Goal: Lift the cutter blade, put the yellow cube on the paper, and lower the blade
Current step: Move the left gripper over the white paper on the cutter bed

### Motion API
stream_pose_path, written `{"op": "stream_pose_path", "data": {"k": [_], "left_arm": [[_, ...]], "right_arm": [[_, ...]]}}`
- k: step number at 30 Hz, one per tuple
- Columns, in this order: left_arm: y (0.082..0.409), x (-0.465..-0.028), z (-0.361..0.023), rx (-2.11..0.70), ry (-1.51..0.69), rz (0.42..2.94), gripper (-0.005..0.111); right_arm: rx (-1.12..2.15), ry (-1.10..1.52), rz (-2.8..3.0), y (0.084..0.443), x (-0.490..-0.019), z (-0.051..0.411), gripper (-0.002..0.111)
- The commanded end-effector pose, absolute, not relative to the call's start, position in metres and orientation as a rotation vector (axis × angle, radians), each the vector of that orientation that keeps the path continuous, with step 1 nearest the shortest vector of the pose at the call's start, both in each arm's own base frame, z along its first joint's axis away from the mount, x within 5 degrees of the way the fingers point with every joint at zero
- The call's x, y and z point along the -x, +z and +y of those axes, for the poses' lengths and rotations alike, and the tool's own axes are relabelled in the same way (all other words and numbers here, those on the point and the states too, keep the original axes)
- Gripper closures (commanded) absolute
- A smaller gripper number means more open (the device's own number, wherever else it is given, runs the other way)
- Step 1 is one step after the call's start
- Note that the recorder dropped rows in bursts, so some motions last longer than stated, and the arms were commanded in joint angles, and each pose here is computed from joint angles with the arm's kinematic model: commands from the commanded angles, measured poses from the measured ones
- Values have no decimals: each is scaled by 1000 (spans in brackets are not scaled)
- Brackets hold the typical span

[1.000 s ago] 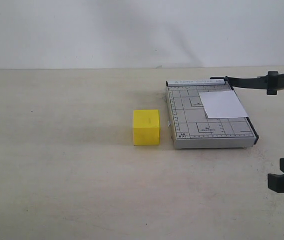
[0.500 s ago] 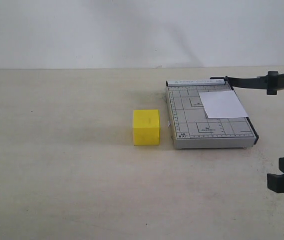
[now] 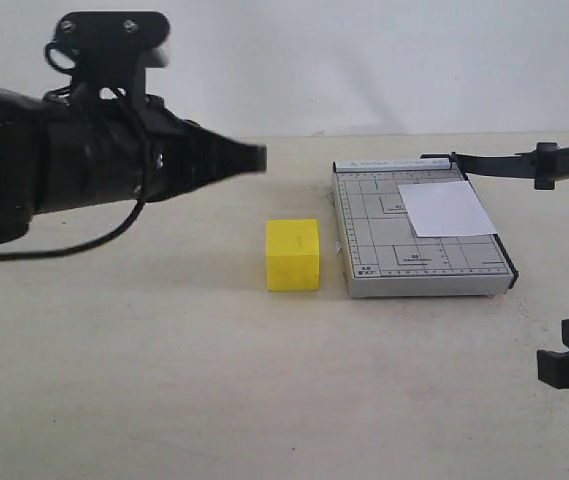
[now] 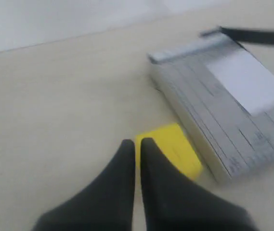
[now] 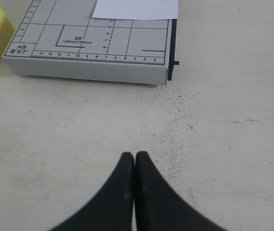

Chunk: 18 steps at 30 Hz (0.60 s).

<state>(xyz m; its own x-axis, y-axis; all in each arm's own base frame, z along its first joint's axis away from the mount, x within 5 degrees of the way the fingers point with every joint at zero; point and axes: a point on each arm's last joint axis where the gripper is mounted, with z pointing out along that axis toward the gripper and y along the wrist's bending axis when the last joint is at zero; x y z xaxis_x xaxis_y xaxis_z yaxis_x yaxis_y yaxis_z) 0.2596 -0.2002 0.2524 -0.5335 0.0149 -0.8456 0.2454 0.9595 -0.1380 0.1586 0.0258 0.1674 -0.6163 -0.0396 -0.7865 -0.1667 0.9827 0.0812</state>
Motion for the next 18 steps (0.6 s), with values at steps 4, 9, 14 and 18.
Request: {"op": "stream_pose_path", "data": {"k": [4,9,14,18], "left_arm": [[230,-276,-211,477,-658,1990,102],[237,-258,-233,-385,-655,1695,102],[222,-234,-265,-887,-544,1902,102],[232,-245,-290,-989,-451,1960,102]], "right_arm": [[75,174,2276,165,-157,23,108],[49,188,2275,165,-157,23,108],[37,207,2263,166,-158,24,108],[19,229,2250,167,-158,25,108]]}}
